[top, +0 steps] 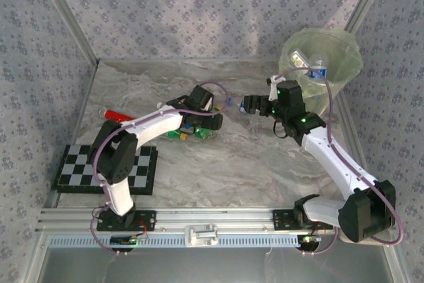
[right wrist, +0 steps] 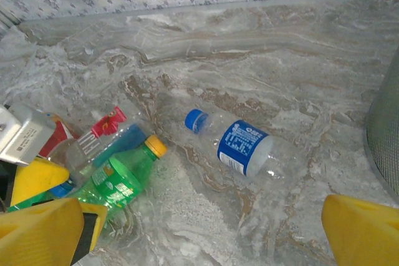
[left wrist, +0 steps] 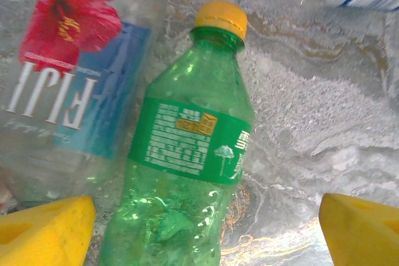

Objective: Put the plastic bottles in the bin

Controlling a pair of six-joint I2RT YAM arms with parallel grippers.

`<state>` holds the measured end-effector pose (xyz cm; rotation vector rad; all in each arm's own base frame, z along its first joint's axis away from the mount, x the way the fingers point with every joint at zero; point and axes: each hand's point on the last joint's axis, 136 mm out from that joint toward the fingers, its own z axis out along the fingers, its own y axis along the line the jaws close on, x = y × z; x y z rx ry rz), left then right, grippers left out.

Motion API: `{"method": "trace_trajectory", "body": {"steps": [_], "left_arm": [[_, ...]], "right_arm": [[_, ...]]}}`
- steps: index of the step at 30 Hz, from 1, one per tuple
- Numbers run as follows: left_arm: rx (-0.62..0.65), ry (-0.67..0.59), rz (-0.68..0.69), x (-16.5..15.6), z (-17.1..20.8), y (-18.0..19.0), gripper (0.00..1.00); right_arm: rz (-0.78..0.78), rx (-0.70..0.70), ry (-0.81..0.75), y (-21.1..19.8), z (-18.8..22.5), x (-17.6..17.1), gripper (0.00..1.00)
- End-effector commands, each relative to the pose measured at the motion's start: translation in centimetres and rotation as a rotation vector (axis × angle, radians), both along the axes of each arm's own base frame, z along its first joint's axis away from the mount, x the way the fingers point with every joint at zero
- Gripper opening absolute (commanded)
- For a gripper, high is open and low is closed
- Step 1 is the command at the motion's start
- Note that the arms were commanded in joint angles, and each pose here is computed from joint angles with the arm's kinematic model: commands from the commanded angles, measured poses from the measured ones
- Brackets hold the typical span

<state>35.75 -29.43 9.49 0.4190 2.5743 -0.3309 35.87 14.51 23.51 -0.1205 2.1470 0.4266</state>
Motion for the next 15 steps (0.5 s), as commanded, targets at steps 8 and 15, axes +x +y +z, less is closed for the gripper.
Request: {"method": "trace_trajectory", "body": {"steps": [8, 15], "left_arm": [[0.195, 0.032, -0.089, -1.0, -3.0, -0.7, 0.90], [0.225, 0.062, -0.094, -1.2, -4.7, -1.0, 0.89]], "right_arm": [[0.024, 0.003, 0.013, 0.5, -0.3, -0.5, 1.00], [0.035, 0.015, 0.012, 0.8, -0.3, -0.5, 1.00]]}}
